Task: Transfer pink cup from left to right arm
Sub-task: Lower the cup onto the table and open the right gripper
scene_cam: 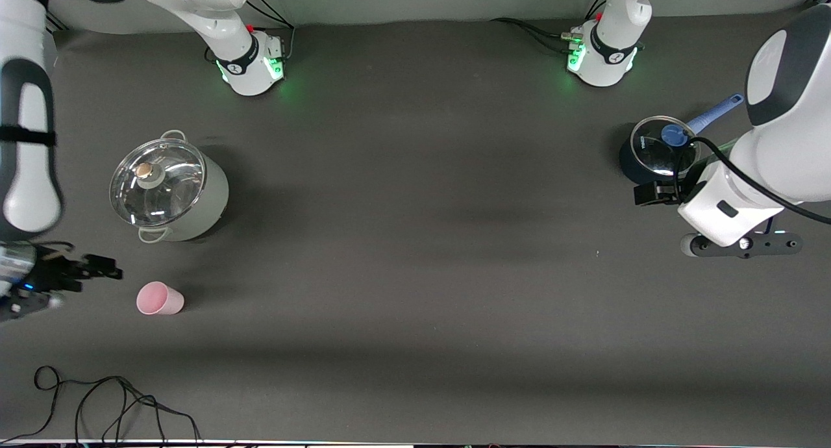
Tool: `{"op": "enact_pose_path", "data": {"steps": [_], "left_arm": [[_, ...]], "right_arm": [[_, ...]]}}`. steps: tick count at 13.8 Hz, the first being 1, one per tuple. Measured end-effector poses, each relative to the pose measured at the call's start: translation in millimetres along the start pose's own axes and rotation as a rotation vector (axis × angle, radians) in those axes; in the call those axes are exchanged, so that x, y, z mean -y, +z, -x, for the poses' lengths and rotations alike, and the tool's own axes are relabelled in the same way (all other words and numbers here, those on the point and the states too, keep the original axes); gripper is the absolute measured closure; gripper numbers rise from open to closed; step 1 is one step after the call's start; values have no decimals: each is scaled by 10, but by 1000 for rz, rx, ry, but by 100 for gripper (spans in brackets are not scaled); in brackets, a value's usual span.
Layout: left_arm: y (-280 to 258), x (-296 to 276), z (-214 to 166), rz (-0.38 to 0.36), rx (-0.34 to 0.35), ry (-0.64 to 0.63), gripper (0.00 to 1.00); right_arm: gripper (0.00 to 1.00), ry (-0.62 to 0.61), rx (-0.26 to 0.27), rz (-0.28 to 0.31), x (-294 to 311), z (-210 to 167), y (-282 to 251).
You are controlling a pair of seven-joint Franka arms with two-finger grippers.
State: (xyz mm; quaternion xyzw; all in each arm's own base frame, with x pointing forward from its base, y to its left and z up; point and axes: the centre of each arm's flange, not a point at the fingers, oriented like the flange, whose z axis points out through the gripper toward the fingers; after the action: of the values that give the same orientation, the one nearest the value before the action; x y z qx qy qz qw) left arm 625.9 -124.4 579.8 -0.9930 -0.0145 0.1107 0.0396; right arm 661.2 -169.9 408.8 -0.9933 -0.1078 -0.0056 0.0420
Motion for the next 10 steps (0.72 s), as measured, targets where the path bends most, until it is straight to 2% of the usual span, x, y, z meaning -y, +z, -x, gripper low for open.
{"op": "enact_pose_path", "data": {"steps": [6,10], "left_arm": [[66,346,-10,0,26,23,0],[128,758,197,-18,-70,78,0]], "right_arm": [[1,154,-22,-16,653,226,-1133],[0,177,-8,-7,1192,238,-1322]]}}
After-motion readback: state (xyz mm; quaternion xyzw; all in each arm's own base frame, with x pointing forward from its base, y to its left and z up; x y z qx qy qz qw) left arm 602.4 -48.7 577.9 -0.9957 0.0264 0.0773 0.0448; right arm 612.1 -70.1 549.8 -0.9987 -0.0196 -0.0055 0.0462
